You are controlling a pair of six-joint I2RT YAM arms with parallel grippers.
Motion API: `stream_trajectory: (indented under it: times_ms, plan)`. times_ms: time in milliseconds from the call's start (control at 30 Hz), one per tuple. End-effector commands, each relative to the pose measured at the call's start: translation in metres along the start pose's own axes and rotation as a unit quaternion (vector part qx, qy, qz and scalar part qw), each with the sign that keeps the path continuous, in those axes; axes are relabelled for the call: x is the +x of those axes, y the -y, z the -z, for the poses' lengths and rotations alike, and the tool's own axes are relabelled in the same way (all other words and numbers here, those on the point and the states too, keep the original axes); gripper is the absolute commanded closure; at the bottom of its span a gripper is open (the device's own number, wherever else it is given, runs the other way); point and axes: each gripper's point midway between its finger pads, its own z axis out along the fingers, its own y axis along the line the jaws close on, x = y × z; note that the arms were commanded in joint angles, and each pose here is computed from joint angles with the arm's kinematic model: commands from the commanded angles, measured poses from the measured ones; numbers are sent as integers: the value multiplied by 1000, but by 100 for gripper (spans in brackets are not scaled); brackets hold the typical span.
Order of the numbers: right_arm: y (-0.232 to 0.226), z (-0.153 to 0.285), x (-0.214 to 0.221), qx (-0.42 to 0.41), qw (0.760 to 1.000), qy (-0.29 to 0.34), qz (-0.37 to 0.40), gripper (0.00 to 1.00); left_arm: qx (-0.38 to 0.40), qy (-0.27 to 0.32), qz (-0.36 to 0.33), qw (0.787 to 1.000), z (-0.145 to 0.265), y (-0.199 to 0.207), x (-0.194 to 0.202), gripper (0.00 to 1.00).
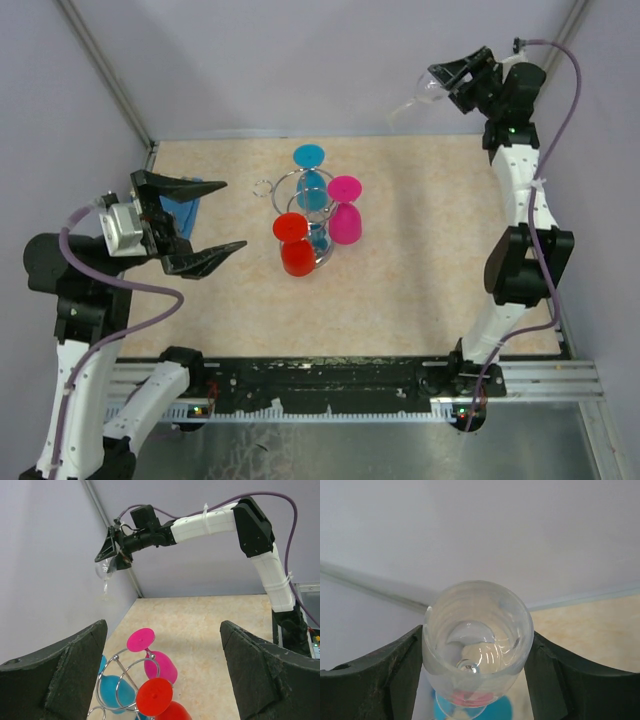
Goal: Take the wine glass off the wine glass rack
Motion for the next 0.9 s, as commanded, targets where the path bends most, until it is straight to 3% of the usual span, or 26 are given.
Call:
stream_trajectory:
  times_ms: [0,333,700,867]
  plan:
    - [59,3,-31,150,977,40,145,33,-26,-15,-5,1000,-1,-12,14,0]
    - [165,28,-63,372,876,80,296,36,-46,-32,6,998,-6,-25,29,0]
    - [219,48,-82,467,777,97,411,34,-95,-45,65,992,-14,-53,51,0]
    - [240,42,-85,482,750,107,440,34,-112,-49,73,990,-15,-62,56,0]
